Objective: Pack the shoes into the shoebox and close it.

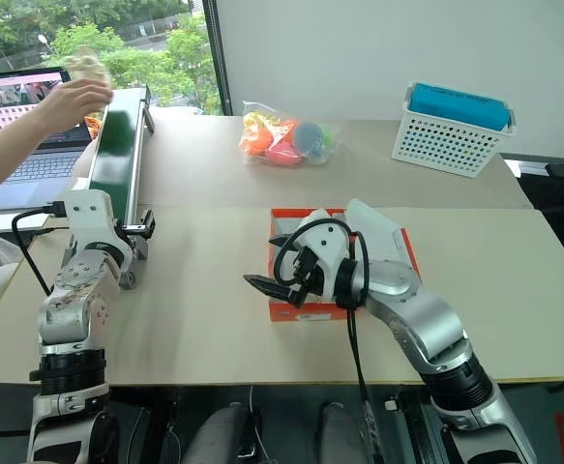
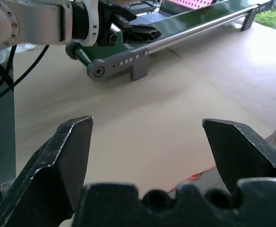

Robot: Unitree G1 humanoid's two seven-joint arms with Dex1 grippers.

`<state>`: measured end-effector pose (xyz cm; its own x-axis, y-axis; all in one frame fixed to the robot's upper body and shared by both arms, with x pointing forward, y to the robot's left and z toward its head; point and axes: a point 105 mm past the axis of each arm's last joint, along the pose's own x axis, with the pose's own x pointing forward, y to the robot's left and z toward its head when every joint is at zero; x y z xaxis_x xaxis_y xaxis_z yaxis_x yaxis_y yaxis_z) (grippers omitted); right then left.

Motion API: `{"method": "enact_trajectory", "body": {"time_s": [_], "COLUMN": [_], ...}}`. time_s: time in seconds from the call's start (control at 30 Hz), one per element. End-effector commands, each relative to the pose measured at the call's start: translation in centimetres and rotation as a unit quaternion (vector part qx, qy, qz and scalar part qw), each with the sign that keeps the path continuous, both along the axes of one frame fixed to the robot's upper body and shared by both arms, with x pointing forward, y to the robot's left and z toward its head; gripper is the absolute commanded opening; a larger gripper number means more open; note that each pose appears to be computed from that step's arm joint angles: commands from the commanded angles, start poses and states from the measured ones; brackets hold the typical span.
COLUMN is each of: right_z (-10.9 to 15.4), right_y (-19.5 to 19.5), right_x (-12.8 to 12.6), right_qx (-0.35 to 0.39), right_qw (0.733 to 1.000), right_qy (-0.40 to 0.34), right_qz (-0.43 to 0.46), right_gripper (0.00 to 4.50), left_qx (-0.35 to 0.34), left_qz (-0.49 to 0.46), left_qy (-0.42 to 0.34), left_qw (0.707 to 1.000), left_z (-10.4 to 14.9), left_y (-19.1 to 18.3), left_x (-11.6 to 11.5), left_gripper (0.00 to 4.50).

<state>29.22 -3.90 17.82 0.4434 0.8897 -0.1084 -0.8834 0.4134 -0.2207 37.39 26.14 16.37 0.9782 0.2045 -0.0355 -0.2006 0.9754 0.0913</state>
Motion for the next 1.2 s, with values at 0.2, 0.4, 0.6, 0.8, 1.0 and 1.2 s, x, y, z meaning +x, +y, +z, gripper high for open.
{"method": "enact_trajectory", "body": {"time_s": [0.2, 0.4, 0.6, 0.8, 1.0, 1.2], "right_z": [0.9, 0.9, 1.1, 1.1, 1.0, 1.1], "right_y": [0.0, 0.0, 0.0, -0.1, 0.0, -0.3], "right_x": [0.5, 0.7, 0.7, 0.8, 1.0, 1.4], "right_qx": [0.009, 0.011, 0.019, 0.022, 0.021, 0.021], "right_qw": [1.000, 0.999, 0.999, 0.999, 0.999, 0.998], "right_qy": [-0.021, -0.021, -0.019, -0.014, -0.013, -0.014], "right_qz": [-0.020, -0.028, -0.035, -0.042, -0.049, -0.061], "right_gripper": [4.37, 4.37, 4.37, 4.37, 4.37, 4.37], "left_qx": [0.005, 0.007, 0.009, 0.014, 0.019, 0.026], "left_qz": [0.020, 0.017, 0.018, 0.026, 0.022, 0.021], "left_qy": [0.005, 0.011, 0.013, 0.020, 0.007, 0.001], "left_qw": [1.000, 1.000, 1.000, 0.999, 1.000, 0.999], "left_z": [0.3, 0.2, 0.3, 0.3, 1.3, 1.5], "left_y": [0.9, 0.8, 0.9, 1.3, 0.9, 0.7], "left_x": [-0.3, -0.1, 0.1, 0.2, 0.7, 0.8], "left_gripper": [4.50, 4.50, 4.50, 4.50, 4.50, 4.50]}}
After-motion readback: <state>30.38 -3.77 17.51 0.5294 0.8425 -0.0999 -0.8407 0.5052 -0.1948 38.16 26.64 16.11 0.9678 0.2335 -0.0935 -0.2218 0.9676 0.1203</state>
